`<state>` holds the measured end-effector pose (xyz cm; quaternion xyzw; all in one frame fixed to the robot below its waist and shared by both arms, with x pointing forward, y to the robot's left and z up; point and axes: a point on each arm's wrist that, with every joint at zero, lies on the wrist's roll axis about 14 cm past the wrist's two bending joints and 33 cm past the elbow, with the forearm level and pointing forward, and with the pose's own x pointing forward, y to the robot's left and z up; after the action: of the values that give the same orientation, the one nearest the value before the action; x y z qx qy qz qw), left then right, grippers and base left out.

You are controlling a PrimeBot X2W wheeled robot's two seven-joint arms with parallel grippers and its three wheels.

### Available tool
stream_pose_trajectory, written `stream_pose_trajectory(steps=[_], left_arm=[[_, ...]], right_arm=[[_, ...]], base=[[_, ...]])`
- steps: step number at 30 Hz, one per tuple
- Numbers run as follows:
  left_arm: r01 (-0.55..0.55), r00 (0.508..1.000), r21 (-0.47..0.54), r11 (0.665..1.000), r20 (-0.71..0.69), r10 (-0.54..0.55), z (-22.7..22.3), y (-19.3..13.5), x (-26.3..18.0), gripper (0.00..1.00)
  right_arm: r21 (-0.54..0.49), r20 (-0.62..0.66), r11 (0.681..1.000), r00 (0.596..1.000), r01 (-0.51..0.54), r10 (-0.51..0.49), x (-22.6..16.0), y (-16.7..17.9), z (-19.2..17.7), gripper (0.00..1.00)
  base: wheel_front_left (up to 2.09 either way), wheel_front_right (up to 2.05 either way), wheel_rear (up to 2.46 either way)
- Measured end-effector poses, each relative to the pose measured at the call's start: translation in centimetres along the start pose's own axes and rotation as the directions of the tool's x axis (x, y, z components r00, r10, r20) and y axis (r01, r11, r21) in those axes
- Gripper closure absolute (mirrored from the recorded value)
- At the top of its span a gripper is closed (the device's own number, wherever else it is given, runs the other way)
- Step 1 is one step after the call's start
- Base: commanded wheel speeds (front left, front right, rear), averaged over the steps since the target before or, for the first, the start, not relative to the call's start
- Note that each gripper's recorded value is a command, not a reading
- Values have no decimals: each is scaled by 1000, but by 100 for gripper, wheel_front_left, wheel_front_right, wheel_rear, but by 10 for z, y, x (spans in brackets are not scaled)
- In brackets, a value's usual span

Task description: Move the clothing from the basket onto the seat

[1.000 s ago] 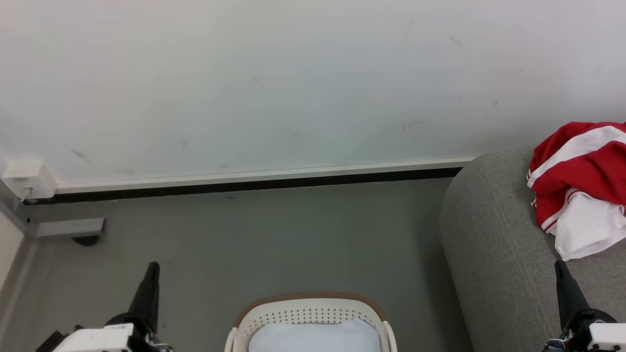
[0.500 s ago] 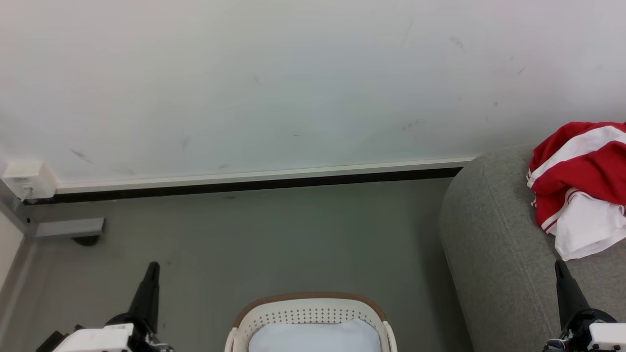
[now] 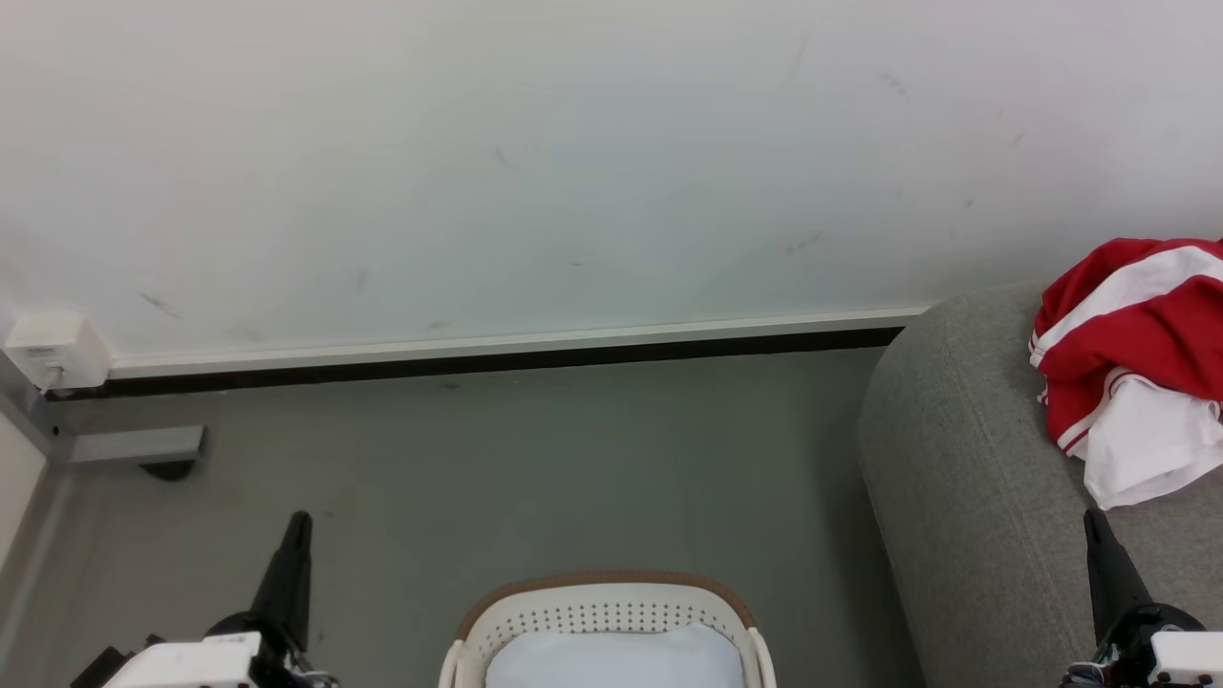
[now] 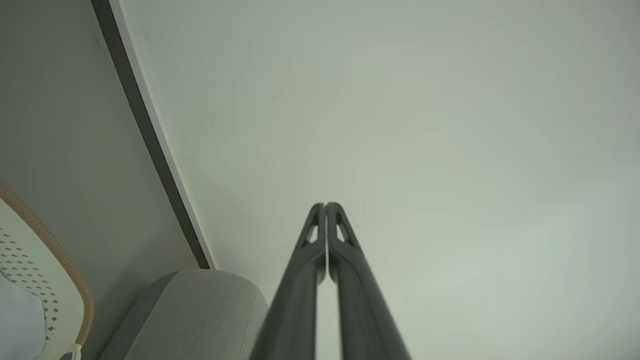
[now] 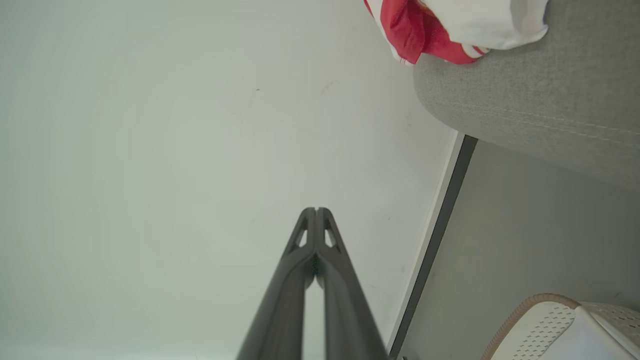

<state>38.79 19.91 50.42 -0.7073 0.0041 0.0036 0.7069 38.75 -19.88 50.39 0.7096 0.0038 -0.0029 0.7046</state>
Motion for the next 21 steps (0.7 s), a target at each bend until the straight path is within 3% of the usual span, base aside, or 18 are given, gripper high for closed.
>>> stream_pose_trajectory(steps=[21], left_arm=[[0,1000,0,1000,0,0,0,0,0,100]], right_arm=[[0,0,1000,1000,0,0,0,0,0,100]], base=[[0,0,0]])
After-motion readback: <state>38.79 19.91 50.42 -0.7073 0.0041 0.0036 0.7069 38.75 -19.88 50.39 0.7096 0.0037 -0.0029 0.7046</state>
